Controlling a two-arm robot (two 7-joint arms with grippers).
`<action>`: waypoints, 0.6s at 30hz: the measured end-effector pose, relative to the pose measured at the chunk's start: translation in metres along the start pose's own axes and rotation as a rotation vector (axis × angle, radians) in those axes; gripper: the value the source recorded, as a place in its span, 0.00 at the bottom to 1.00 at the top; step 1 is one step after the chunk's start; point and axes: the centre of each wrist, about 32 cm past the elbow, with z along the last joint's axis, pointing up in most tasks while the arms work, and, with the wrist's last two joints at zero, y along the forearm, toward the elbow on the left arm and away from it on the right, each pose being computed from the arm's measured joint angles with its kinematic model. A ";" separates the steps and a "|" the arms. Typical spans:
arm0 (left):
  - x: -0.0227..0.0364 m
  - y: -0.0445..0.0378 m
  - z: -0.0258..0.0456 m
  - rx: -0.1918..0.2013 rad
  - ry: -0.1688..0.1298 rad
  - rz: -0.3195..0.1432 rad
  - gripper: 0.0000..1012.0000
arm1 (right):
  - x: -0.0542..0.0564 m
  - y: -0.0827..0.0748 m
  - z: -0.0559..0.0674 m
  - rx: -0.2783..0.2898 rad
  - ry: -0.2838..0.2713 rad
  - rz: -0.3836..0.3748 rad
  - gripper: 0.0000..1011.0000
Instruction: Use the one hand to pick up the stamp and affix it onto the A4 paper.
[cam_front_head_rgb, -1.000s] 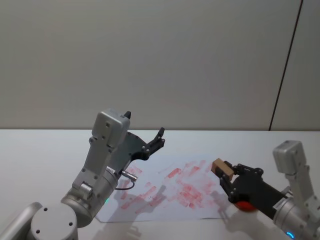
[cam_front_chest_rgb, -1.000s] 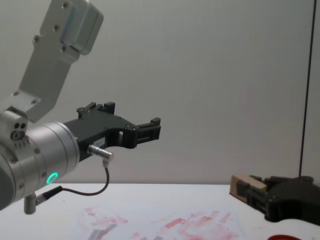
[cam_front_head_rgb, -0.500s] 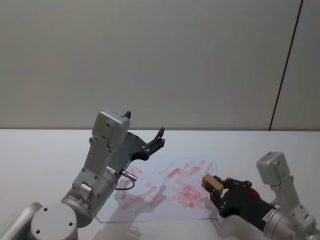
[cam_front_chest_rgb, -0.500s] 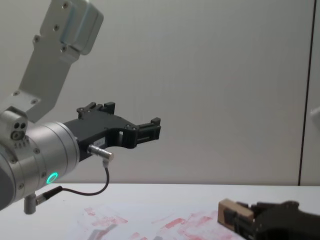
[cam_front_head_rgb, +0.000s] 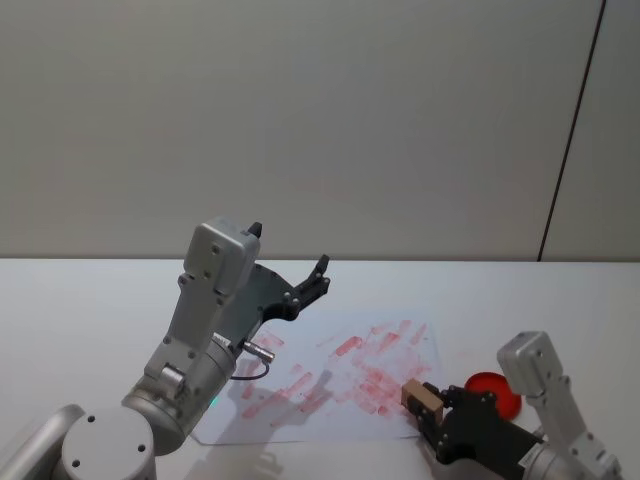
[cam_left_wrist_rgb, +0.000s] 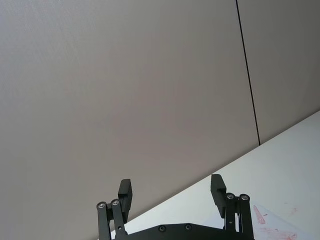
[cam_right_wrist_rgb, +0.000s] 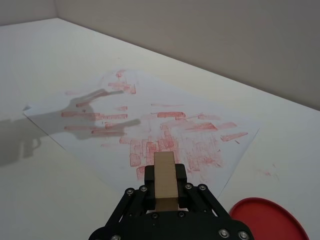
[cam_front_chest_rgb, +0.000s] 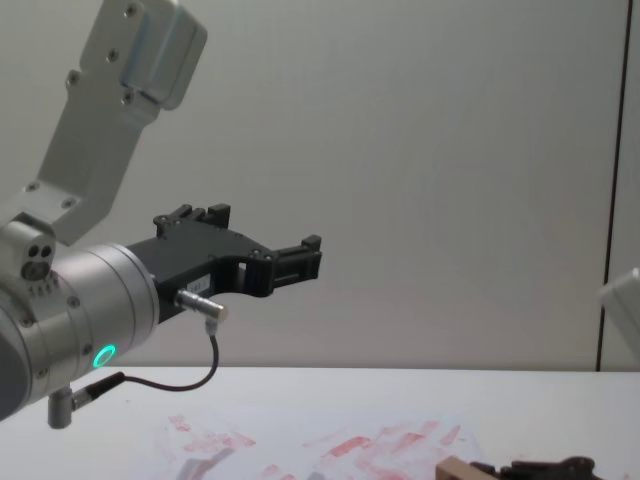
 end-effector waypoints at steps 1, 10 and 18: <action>0.0000 0.0000 0.0000 0.000 0.000 0.000 0.99 | 0.000 0.000 -0.001 -0.005 0.000 0.001 0.21; 0.0000 0.0000 0.0000 0.000 0.000 0.000 0.99 | -0.002 0.002 -0.007 -0.032 -0.001 0.001 0.21; 0.0000 0.0000 0.0000 0.000 0.000 0.000 0.99 | -0.001 0.004 -0.008 -0.045 -0.006 0.004 0.21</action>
